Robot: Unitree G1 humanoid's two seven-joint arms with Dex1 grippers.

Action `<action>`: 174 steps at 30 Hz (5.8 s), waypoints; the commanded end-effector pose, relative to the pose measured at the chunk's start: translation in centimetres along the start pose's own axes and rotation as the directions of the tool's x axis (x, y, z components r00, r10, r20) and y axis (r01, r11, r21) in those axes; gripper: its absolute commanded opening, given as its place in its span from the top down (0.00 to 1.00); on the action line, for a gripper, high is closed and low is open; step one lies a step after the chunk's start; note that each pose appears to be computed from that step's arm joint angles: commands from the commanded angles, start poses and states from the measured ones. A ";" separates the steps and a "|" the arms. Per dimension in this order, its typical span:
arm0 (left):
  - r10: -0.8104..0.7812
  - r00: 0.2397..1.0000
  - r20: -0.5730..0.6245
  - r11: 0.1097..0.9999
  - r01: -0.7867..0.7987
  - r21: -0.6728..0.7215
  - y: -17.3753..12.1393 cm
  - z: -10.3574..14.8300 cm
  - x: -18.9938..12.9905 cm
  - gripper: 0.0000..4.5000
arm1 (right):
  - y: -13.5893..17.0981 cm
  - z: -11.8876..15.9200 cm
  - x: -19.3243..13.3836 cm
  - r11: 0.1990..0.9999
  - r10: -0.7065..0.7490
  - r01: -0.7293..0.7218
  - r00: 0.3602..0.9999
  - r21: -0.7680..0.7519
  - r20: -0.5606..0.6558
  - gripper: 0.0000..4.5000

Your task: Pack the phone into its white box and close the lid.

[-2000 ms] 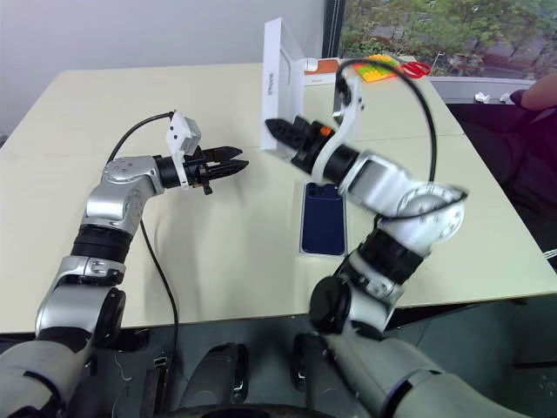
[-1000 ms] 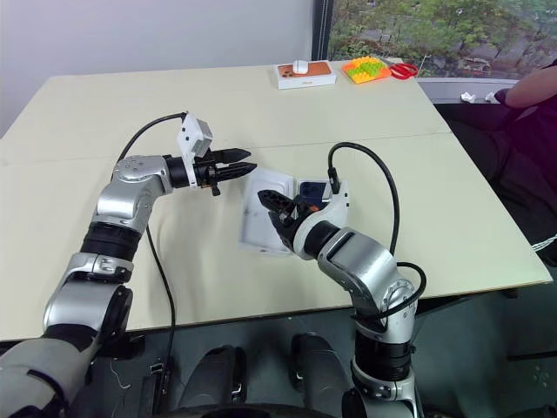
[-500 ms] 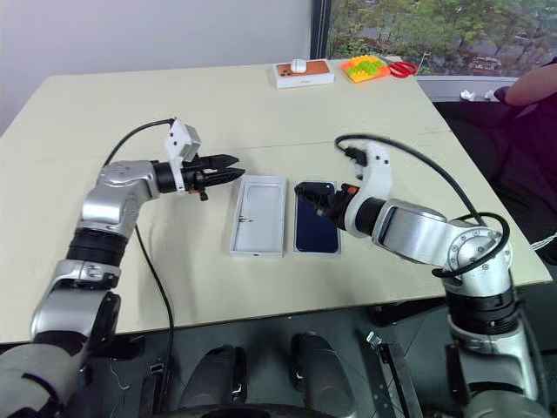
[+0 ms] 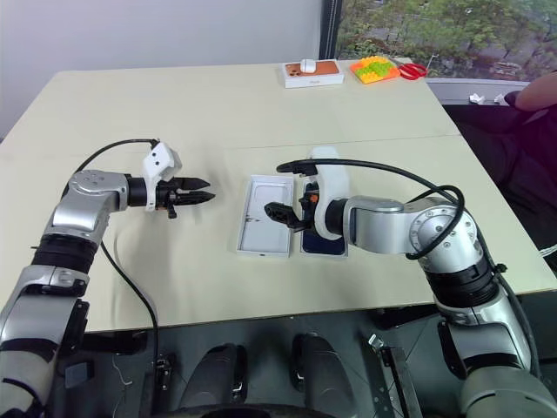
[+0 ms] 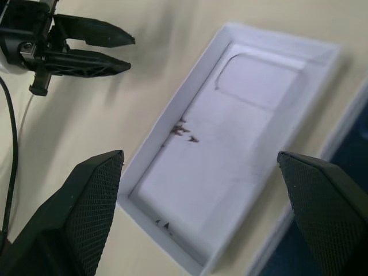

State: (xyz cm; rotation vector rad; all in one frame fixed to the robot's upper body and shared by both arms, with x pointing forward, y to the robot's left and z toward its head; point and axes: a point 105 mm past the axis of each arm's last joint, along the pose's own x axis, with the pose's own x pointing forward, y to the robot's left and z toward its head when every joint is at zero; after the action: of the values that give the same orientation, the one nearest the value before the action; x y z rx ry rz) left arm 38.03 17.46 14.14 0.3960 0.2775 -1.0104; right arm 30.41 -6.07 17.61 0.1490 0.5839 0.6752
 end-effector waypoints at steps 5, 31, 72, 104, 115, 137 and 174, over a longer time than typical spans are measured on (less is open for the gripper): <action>-0.019 1.000 -0.007 0.998 0.019 0.063 -0.7 0.8 0.4 0.62 | 2.8 0.3 1.6 0.969 0.033 -0.045 0.998 -0.242 -0.052 0.01; -0.006 1.000 0.005 0.999 0.005 0.031 -0.8 -0.1 0.3 0.62 | 1.7 -4.9 3.9 0.614 0.085 -0.306 0.942 -0.727 -0.325 0.52; -0.139 0.974 0.176 0.989 0.146 -0.023 -3.9 3.7 4.9 0.62 | 4.1 -2.9 1.6 0.872 0.489 -0.442 0.772 -0.210 0.406 0.99; -0.305 0.920 0.246 0.949 0.316 -0.007 -8.7 5.6 7.1 0.62 | -1.4 -1.9 -3.4 0.925 0.270 -0.150 0.906 -0.348 0.326 0.23; -0.324 0.908 0.266 0.940 0.340 -0.014 -9.6 6.2 8.3 0.62 | -2.3 -0.7 -5.6 0.906 0.212 -0.052 0.914 -0.419 0.346 0.23; -0.023 0.970 0.244 0.984 0.065 -0.166 -3.1 6.4 6.5 0.74 | -9.0 -0.7 -8.3 0.873 -0.110 0.243 0.943 -0.424 0.314 0.42; -0.177 0.971 0.160 0.983 0.165 0.085 -8.5 8.8 14.0 1.00 | -9.7 -2.1 -5.5 0.725 -0.238 0.276 0.960 -0.631 0.147 1.00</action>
State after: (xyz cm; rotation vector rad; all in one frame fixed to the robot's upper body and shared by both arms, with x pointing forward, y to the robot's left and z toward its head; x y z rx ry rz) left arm 37.98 0.23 12.11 0.3480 0.2306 -1.2051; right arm 31.48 -18.20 14.34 -0.5513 0.3290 0.5290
